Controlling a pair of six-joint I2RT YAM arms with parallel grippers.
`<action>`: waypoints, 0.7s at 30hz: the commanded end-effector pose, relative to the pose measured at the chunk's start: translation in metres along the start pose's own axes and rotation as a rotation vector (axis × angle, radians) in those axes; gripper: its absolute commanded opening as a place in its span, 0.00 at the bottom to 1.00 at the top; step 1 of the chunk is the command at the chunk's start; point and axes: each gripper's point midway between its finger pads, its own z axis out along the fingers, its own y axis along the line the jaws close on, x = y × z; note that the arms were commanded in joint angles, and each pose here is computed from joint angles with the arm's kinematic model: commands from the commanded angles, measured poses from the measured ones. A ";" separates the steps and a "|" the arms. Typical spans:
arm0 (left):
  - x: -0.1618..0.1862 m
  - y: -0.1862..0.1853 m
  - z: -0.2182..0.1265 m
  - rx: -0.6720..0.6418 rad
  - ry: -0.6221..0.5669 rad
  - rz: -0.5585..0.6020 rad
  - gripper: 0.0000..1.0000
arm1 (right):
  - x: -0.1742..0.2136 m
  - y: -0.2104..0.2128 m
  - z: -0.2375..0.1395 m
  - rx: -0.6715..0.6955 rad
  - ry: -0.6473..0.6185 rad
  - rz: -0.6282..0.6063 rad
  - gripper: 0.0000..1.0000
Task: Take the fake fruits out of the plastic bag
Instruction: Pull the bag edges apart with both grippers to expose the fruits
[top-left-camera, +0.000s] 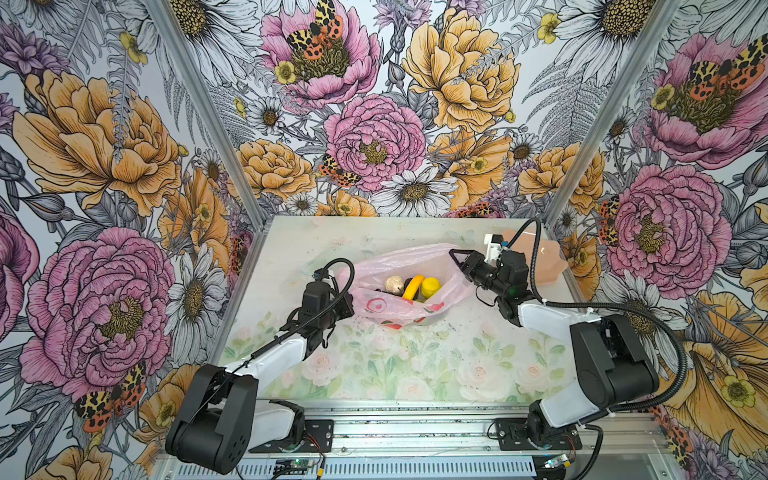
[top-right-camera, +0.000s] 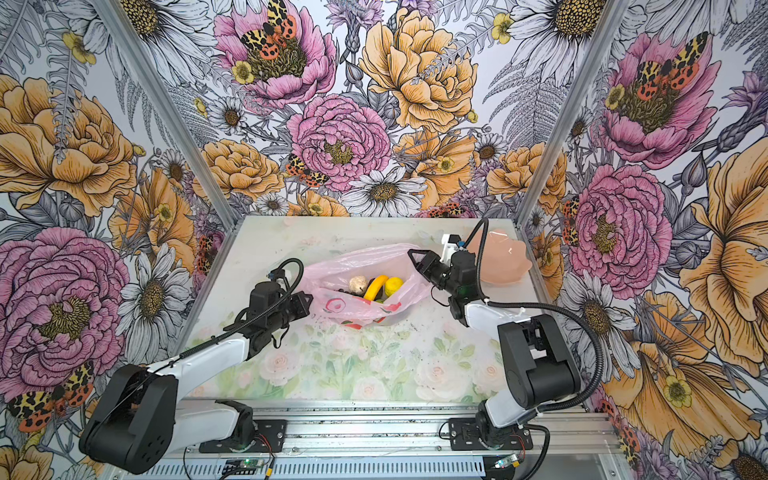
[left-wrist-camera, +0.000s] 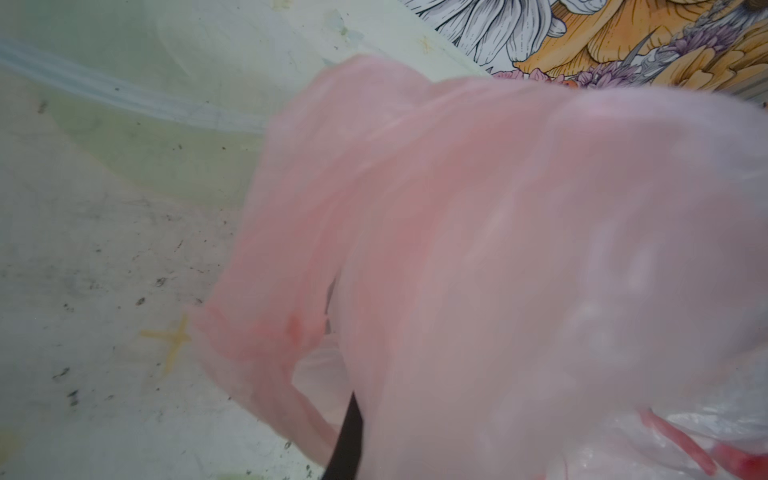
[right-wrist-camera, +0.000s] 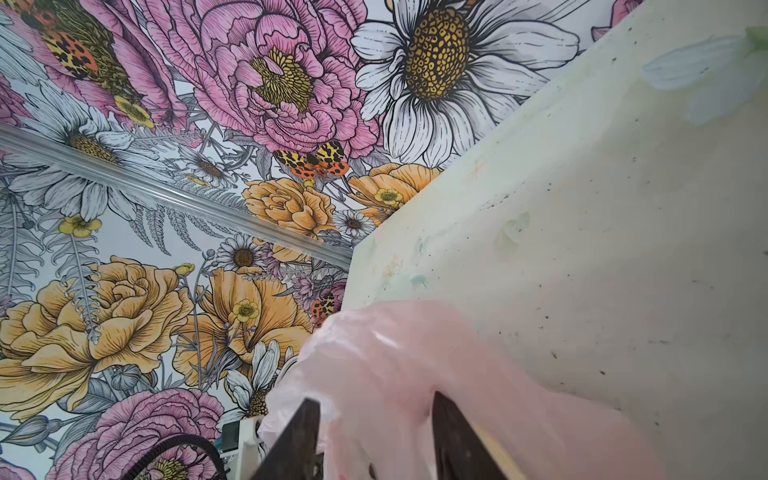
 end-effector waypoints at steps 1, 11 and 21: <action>-0.008 0.002 0.000 -0.034 -0.024 0.028 0.00 | -0.003 0.010 -0.016 0.058 -0.010 -0.119 0.65; -0.004 0.001 -0.005 -0.048 -0.017 0.038 0.00 | 0.012 -0.006 -0.075 0.518 -0.068 -0.342 0.87; 0.006 -0.019 -0.004 0.014 -0.010 0.072 0.00 | 0.055 -0.022 -0.048 0.663 -0.029 -0.359 0.87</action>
